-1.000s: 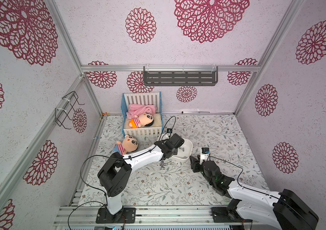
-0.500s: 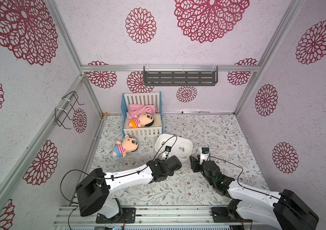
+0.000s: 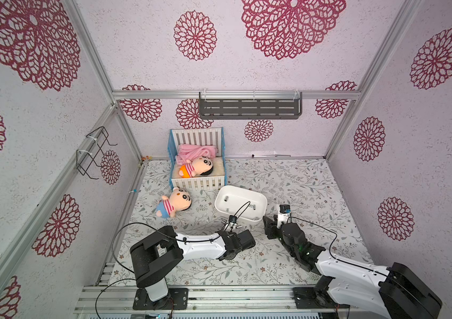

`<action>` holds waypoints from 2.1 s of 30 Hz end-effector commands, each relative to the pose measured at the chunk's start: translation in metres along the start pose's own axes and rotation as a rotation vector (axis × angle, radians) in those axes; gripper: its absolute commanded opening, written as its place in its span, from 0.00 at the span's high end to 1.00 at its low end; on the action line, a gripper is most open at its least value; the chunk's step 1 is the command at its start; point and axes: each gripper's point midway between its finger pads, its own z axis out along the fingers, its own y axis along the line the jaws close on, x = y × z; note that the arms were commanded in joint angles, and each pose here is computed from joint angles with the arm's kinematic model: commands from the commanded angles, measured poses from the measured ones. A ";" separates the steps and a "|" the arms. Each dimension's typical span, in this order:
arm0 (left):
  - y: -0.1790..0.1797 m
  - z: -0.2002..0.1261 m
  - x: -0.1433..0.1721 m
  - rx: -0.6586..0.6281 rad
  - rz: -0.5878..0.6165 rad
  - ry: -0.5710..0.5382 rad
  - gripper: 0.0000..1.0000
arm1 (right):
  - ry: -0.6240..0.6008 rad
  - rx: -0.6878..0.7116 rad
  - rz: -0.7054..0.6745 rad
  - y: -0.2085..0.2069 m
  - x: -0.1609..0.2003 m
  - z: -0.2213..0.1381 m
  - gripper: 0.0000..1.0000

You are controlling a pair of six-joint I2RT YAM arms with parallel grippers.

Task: Put the screws on the desktop into the storage box
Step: Pick up the screw from the center of the board.

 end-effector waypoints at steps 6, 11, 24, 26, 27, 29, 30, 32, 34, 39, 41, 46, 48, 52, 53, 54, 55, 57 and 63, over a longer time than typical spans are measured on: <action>-0.010 0.010 -0.002 -0.018 -0.029 -0.018 0.29 | -0.037 -0.020 0.004 0.006 -0.012 0.000 0.45; -0.011 0.014 -0.003 -0.029 -0.041 -0.018 0.29 | -0.036 -0.022 0.004 0.007 -0.012 0.000 0.45; 0.003 0.035 0.005 0.020 -0.179 0.038 0.33 | -0.021 -0.018 -0.002 0.007 -0.009 0.003 0.45; 0.006 0.036 0.006 0.014 -0.186 0.039 0.33 | -0.020 -0.017 -0.001 0.007 -0.009 0.003 0.45; 0.007 0.037 0.006 0.012 -0.192 0.040 0.33 | -0.021 -0.018 0.001 0.007 -0.009 0.003 0.45; 0.008 0.039 0.008 0.019 -0.201 0.046 0.34 | -0.018 -0.017 0.000 0.007 -0.009 0.003 0.45; 0.008 0.040 0.009 0.018 -0.202 0.050 0.35 | -0.019 -0.016 0.000 0.006 -0.009 0.003 0.45; 0.008 0.040 0.010 0.016 -0.202 0.053 0.35 | -0.019 -0.017 0.000 0.007 -0.009 0.004 0.45; 0.009 0.042 0.011 0.019 -0.209 0.057 0.36 | -0.018 -0.016 -0.001 0.007 -0.008 0.003 0.45; 0.014 0.044 0.012 0.005 -0.219 0.059 0.39 | -0.017 -0.018 -0.001 0.007 -0.008 0.004 0.45; 0.015 0.045 0.013 0.004 -0.222 0.062 0.40 | -0.015 -0.018 -0.001 0.007 -0.008 0.004 0.46; 0.012 0.049 0.016 0.027 -0.226 0.077 0.42 | -0.013 -0.018 0.000 0.007 -0.007 0.004 0.46; 0.012 0.049 0.016 0.027 -0.228 0.079 0.44 | -0.013 -0.019 -0.001 0.007 -0.007 0.004 0.46; 0.014 0.048 0.019 0.026 -0.234 0.083 0.55 | -0.015 -0.022 0.001 0.008 -0.008 0.004 0.46; 0.014 0.048 0.020 0.027 -0.235 0.085 0.56 | -0.014 -0.021 0.000 0.008 -0.008 0.004 0.46; 0.014 0.048 0.020 0.029 -0.236 0.087 0.57 | -0.012 -0.021 -0.001 0.008 -0.008 0.004 0.46; 0.013 0.048 0.021 0.030 -0.232 0.092 0.58 | -0.013 -0.021 0.000 0.008 -0.008 0.004 0.46; 0.011 0.047 0.022 0.038 -0.227 0.095 0.59 | -0.012 -0.020 0.000 0.008 -0.007 0.004 0.46; 0.011 0.042 0.024 0.031 -0.200 0.083 0.61 | -0.011 -0.019 -0.001 0.007 -0.007 0.005 0.46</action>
